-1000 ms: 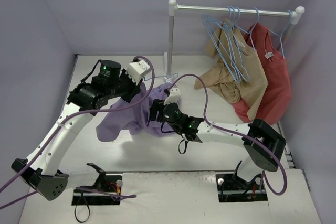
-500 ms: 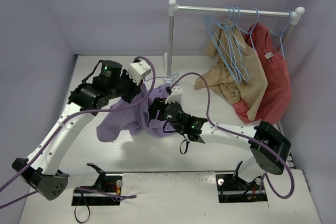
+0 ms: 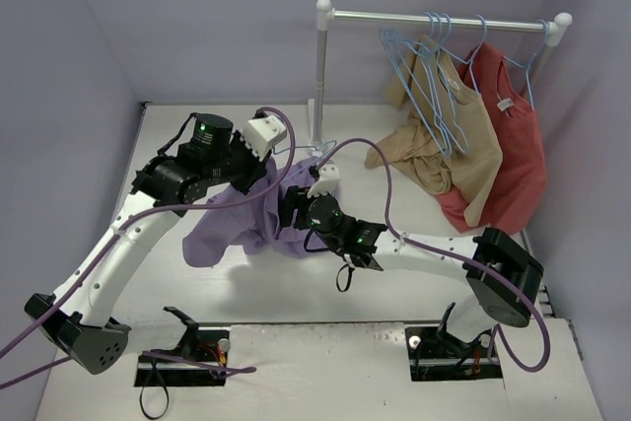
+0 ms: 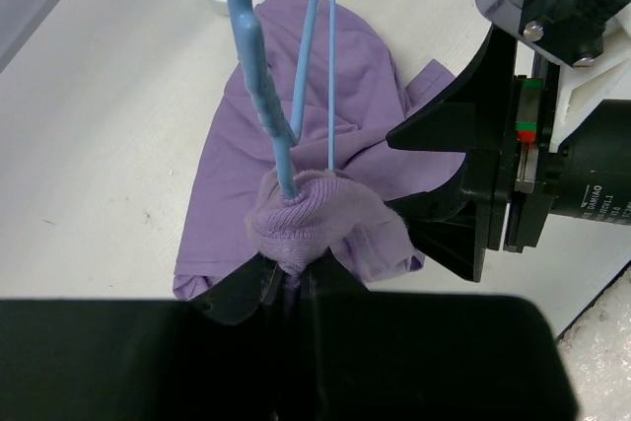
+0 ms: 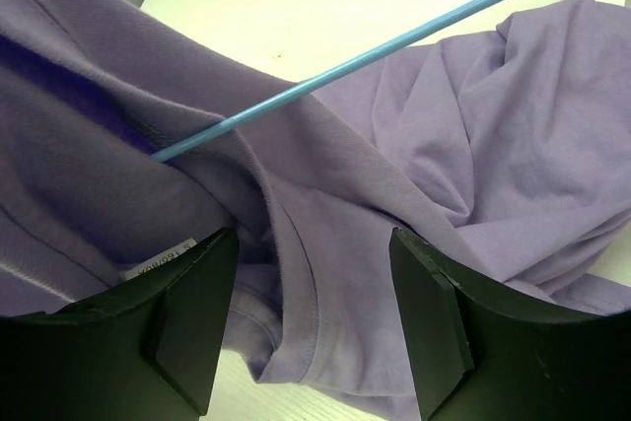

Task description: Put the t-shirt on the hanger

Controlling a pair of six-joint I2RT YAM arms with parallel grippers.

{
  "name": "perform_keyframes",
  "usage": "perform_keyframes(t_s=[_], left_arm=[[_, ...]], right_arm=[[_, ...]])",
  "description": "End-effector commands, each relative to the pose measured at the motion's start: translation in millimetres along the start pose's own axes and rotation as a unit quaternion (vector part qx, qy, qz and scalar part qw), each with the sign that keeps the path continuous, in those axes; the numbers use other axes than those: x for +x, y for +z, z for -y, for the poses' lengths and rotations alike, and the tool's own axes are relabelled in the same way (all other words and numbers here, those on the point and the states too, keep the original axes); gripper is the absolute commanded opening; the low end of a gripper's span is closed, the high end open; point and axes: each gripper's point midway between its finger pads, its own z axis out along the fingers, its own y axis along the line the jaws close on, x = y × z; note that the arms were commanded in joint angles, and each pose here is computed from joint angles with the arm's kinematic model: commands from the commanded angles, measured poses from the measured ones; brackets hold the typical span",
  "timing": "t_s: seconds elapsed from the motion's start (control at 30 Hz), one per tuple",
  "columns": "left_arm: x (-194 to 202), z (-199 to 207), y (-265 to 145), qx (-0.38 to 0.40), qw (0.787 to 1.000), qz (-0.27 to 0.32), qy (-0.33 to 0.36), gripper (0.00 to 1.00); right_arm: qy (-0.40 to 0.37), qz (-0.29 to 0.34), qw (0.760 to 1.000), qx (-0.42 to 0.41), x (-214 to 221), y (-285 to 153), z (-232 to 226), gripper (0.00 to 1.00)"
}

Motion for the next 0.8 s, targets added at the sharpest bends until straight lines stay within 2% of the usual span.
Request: perform_keyframes(t_s=[0.0,0.27,0.53,0.63,0.7,0.77], left_arm=[[-40.1,-7.1,-21.4,-0.024,0.997,0.075,0.010,0.00],[-47.0,-12.3,-29.0,-0.040,0.996,0.085,0.005,0.00],[-48.3,-15.7,-33.9,-0.053,0.995,0.089,0.004,0.00],[-46.3,-16.0,-34.8,-0.055,0.995,0.088,0.006,0.00],[-44.6,-16.1,-36.1,-0.056,0.995,0.088,0.009,0.00],[-43.0,-14.8,-36.5,-0.053,0.995,0.088,0.011,0.00]], right_arm=[[0.015,0.026,1.000,0.006,-6.9,4.3,2.5,0.59],[0.010,-0.004,0.999,0.035,19.7,0.8,25.2,0.56],[0.000,-0.019,0.997,0.073,28.0,-8.9,52.8,0.53],[0.001,-0.017,0.996,0.091,23.8,-14.2,69.9,0.48],[0.005,-0.010,0.995,0.099,14.8,-17.2,80.1,0.41],[-0.002,-0.011,0.995,0.103,11.2,-20.6,88.3,0.29]])
